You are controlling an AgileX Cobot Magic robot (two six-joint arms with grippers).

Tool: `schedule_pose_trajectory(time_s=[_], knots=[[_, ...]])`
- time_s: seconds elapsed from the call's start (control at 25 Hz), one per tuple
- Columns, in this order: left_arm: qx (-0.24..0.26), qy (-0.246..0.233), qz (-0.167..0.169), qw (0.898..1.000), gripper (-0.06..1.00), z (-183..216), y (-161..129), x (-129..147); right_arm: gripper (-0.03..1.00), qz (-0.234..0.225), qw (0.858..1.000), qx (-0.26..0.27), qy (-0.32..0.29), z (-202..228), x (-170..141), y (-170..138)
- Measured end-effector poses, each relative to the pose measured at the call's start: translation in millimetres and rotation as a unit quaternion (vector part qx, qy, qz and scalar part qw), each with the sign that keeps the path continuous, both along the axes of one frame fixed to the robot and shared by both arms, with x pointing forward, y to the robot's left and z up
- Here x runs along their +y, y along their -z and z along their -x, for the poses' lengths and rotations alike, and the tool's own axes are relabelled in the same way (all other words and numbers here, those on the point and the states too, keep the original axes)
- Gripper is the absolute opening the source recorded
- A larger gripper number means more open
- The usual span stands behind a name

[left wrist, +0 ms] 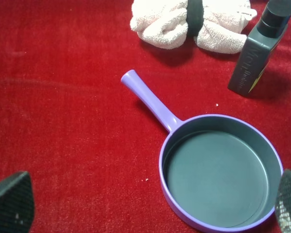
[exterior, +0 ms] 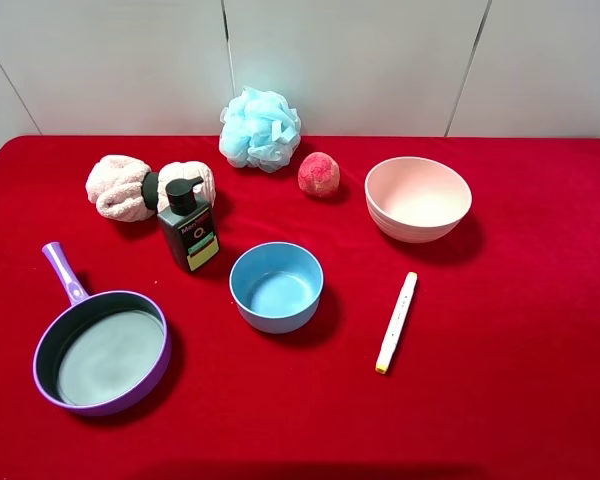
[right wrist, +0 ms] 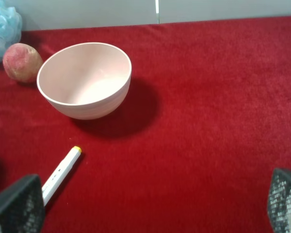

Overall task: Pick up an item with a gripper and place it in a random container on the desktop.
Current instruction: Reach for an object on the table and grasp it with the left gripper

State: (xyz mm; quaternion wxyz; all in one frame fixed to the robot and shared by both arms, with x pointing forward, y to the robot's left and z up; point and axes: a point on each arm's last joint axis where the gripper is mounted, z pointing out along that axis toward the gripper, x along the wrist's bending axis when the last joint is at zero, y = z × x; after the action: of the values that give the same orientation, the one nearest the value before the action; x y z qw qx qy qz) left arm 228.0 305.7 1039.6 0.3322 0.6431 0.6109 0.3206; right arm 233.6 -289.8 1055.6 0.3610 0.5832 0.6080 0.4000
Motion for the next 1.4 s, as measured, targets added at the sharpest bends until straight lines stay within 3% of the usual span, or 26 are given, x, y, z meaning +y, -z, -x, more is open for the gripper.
schedule_pose_trajectory(time_s=[1.0, 1.2, 1.4], knots=[[0.0, 0.0, 0.001, 1.0, 0.99, 0.0, 0.0, 0.0, 0.69, 0.0, 1.0, 0.0, 0.0, 0.0, 0.0, 0.0], [0.001, -0.02, 0.022, 1.0, 0.99, 0.0, 0.0, 0.6, 0.69, 0.0, 1.0, 0.0, 0.0, 0.0, 0.0, 0.0], [0.0, -0.027, 0.022, 0.999, 0.99, -0.1, -0.1, 1.7, 0.69, 0.0, 1.0, 0.0, 0.0, 0.0, 0.0, 0.0]])
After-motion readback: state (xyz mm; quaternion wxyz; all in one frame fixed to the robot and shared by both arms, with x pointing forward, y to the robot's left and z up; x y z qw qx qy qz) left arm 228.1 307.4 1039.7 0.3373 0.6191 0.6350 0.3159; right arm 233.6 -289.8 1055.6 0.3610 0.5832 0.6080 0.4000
